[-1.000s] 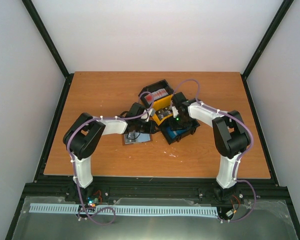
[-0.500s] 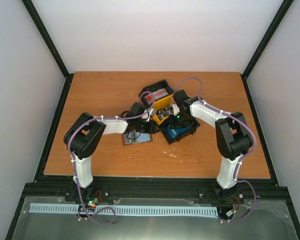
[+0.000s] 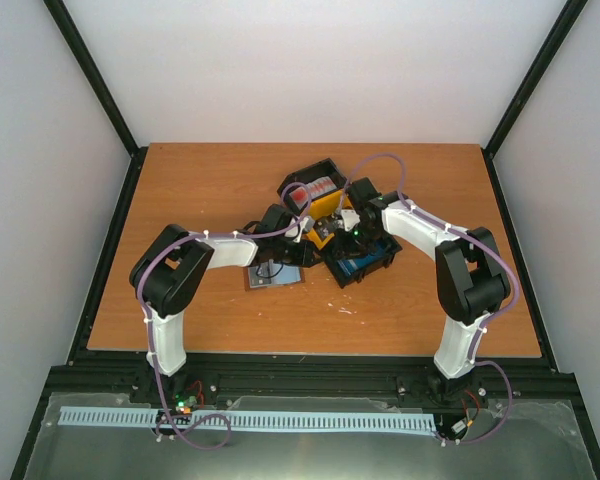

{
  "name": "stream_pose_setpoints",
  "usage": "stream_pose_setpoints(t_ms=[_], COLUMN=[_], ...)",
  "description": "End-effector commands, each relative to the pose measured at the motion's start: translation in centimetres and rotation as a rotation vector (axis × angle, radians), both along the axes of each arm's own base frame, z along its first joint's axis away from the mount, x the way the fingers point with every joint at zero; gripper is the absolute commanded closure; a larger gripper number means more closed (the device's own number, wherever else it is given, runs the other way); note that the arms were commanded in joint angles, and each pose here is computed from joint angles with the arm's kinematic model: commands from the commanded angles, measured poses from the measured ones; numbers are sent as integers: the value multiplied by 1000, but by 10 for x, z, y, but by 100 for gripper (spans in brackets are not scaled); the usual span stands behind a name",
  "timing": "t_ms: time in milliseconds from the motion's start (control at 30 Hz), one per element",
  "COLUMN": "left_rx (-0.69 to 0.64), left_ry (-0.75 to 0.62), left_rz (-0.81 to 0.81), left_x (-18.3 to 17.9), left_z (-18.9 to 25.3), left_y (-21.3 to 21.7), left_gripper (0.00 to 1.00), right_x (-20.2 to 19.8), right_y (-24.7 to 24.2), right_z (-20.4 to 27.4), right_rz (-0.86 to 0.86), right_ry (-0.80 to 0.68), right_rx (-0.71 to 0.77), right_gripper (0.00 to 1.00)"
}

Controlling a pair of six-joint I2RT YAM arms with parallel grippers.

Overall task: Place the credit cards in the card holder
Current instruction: Pick up the credit card from the storage box.

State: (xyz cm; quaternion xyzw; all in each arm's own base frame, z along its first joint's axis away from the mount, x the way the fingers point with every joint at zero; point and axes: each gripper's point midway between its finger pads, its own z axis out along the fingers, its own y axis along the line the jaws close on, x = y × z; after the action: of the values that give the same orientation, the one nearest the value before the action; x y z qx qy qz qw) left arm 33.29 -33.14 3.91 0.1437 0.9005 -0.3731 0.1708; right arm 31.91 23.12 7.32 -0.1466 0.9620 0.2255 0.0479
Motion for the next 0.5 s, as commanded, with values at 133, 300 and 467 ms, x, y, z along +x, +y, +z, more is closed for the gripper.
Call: stream_pose_setpoints(t_ms=[133,300,467], left_rx=[35,34,34], left_ry=[-12,-14,-13], left_rz=[-26,-25,-26], left_x=[-1,-1,-1], left_z=[-10,-9,-9], left_y=[-5,-5,-5], left_gripper=[63,63,63], right_x=[-21,-19,-12], right_y=[-1,-5,-4], right_z=[-3,-8,-14], right_rz=[40,43,54], right_ry=[79,68,48], right_rx=[-3,-35,-49], right_gripper=[73,68,67])
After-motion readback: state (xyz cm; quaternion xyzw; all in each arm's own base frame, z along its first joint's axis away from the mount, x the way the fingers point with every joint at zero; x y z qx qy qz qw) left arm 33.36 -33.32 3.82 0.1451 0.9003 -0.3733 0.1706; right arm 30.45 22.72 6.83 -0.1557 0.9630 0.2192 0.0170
